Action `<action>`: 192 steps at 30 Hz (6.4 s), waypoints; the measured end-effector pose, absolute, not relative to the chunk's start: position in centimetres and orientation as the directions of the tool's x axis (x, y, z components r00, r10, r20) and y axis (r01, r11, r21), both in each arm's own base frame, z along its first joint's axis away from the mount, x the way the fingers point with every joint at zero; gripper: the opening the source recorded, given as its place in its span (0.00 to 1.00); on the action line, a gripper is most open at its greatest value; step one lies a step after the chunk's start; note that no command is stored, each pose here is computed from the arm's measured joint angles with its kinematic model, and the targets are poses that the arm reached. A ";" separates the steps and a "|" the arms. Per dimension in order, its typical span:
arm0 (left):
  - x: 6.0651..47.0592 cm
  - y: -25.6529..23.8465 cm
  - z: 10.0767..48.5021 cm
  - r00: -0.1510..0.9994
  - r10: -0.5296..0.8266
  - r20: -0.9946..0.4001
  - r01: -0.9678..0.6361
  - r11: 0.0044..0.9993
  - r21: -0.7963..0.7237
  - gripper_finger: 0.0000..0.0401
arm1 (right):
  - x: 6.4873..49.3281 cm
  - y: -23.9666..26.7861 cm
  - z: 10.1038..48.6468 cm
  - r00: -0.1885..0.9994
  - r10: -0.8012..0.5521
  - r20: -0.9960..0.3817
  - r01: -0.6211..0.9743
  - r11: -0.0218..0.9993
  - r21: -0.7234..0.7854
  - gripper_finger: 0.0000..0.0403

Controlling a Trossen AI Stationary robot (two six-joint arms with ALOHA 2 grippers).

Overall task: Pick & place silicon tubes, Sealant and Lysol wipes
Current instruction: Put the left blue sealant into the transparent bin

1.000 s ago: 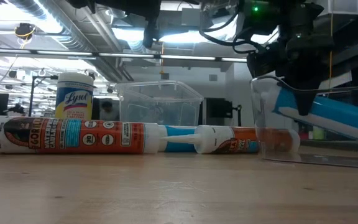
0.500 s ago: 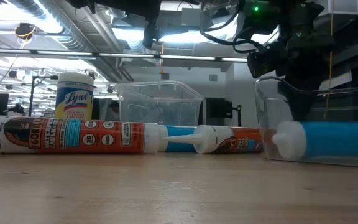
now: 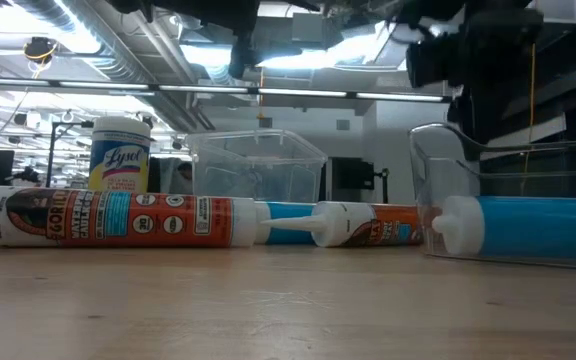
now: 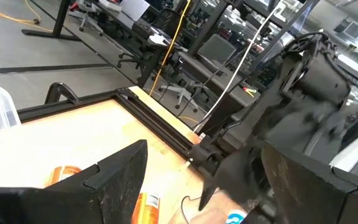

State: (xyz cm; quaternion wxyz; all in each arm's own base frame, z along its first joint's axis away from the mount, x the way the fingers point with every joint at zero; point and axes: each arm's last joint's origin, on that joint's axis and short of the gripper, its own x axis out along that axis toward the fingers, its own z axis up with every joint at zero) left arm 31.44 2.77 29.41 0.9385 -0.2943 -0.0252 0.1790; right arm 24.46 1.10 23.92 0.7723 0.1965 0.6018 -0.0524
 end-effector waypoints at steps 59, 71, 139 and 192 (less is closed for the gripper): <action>27.0 -3.4 21.7 0.078 0.099 -0.992 -0.404 0.913 0.060 0.83 | 19.9 0.4 31.1 0.664 -0.033 -0.747 0.310 0.921 0.234 0.72; 28.4 -4.6 16.0 -0.159 0.188 -0.969 -0.265 0.937 0.225 0.83 | 19.9 0.4 31.0 0.663 -0.034 -0.747 0.310 0.922 0.234 0.72; 26.4 -3.5 28.5 0.721 0.283 -0.632 -0.553 0.785 -0.279 0.52 | 20.3 0.5 31.4 0.701 -0.002 -0.713 0.278 0.922 0.270 0.72; 32.2 -2.3 32.1 0.992 0.107 -0.066 -0.125 0.898 -0.422 0.52 | 27.3 0.6 34.6 0.987 0.028 -0.159 0.041 0.909 0.415 0.72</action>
